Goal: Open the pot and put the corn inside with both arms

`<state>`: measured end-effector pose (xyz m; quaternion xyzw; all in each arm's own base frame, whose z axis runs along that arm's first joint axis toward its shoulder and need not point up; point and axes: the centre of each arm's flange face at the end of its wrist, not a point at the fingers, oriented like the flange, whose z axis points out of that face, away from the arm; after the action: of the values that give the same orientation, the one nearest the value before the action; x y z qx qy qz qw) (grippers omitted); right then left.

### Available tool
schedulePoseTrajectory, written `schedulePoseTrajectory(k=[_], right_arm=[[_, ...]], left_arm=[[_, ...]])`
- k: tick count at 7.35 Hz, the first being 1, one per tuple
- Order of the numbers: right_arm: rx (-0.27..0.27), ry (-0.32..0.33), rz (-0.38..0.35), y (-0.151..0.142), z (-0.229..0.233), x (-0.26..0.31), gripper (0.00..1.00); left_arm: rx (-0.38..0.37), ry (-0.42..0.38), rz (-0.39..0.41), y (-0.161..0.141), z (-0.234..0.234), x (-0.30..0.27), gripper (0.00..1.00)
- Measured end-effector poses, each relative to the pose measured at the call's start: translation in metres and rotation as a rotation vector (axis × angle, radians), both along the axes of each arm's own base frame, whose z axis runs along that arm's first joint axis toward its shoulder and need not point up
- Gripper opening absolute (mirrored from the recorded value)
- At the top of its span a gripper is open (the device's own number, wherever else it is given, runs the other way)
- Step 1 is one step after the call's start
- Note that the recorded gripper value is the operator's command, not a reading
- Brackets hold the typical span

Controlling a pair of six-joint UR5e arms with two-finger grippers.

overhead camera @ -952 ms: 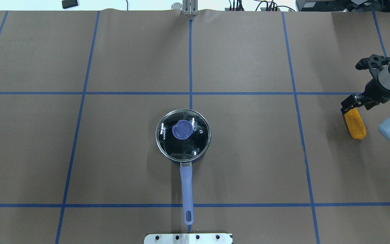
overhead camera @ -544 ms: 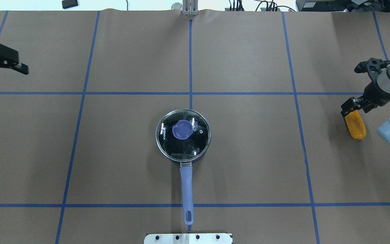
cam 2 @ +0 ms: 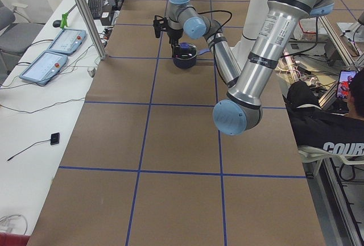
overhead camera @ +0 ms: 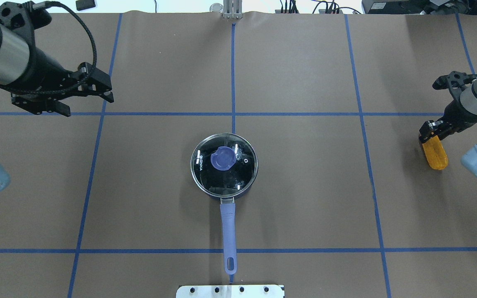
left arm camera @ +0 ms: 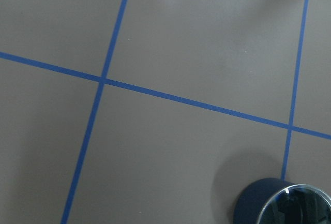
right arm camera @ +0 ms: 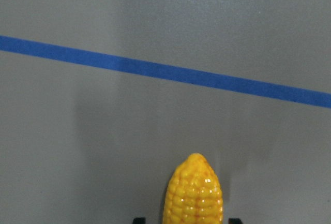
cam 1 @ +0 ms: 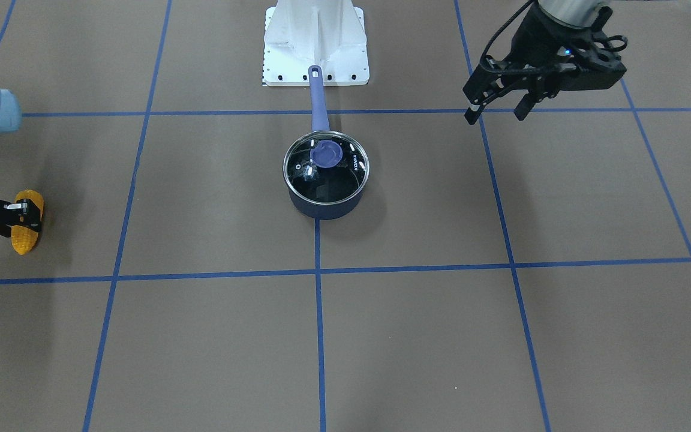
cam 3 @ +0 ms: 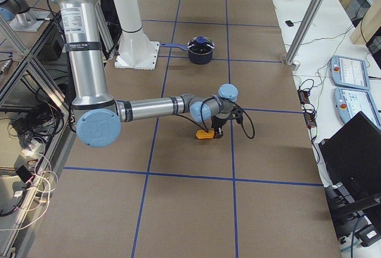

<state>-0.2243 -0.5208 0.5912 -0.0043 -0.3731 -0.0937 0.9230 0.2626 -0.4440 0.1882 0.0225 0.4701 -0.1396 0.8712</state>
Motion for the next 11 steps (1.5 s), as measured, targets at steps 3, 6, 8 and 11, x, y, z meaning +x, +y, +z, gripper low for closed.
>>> schedulePoseTrajectory(k=[3, 6, 8, 11], right_arm=[[-0.002, -0.001, 0.003, -0.001, -0.002, -0.001, 0.47], [0.006, -0.018, 0.009, -0.006, -0.014, -0.003, 0.47], [0.014, -0.025, 0.029, -0.016, -0.024, 0.005, 0.48], [0.025, -0.029, 0.043, -0.024, -0.029, 0.013, 0.99]], left_arm=[[-0.006, -0.008, -0.024, 0.0, -0.024, 0.039, 0.99], [0.002, -0.011, -0.01, 0.007, -0.028, 0.054, 0.99], [0.006, -0.011, 0.009, 0.008, -0.034, 0.072, 0.99], [0.009, -0.021, 0.004, 0.009, -0.045, 0.101, 0.99]])
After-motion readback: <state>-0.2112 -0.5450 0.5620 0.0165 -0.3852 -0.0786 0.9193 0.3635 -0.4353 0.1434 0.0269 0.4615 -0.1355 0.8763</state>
